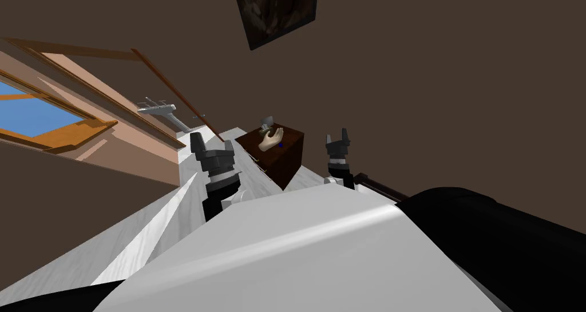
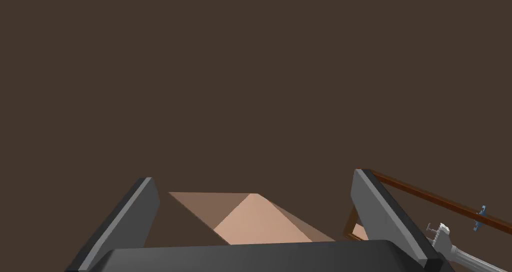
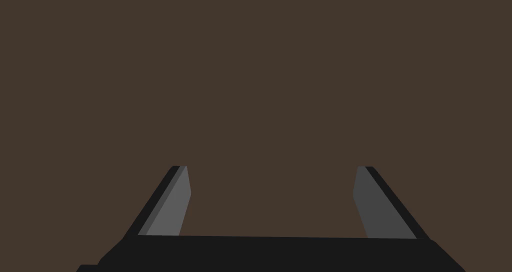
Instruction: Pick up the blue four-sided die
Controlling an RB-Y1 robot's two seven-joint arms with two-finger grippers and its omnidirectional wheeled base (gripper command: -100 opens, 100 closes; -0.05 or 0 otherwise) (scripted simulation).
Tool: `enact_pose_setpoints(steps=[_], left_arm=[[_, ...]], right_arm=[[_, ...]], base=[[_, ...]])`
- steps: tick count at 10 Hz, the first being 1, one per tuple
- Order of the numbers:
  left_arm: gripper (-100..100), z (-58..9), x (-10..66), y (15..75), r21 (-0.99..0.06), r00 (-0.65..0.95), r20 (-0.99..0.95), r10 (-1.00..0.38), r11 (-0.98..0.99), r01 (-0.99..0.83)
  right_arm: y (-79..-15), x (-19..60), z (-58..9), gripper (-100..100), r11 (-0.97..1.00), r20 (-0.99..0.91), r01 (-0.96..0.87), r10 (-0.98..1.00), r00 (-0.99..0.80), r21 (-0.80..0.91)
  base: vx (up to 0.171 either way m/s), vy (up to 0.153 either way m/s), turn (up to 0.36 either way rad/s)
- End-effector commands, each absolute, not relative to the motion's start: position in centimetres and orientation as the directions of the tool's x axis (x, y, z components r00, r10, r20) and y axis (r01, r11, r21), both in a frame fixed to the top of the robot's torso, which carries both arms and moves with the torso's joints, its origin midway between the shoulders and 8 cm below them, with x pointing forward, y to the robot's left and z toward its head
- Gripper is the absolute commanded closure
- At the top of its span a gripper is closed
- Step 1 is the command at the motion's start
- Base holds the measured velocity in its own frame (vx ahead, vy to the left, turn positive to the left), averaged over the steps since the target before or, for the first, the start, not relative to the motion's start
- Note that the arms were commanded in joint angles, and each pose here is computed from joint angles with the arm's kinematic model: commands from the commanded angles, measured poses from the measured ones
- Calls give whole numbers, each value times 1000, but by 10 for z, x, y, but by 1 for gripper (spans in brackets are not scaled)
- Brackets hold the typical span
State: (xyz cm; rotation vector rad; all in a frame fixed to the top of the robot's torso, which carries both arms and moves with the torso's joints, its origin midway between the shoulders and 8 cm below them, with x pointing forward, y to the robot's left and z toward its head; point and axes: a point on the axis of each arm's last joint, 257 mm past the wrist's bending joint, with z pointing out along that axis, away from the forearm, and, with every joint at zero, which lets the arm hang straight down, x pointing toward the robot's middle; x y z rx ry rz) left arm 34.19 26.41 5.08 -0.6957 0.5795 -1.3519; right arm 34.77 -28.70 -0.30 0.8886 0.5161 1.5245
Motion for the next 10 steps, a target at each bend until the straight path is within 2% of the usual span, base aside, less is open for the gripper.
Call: enact_pose_setpoints(steps=[1, 10], left_arm=[[-100, 47, 347, 258, -752, 113, -15, -994, 85, 654], [-100, 17, 394, 232, -848, 9, -127, -992, 114, 518]], right_arm=[[-287, 348, -3, 0, -165, 236, -628, 971, 31, 760], [-287, 348, -3, 0, -165, 236, -628, 971, 31, 760]], base=[[-4, -7, -27], [-10, -18, -55]])
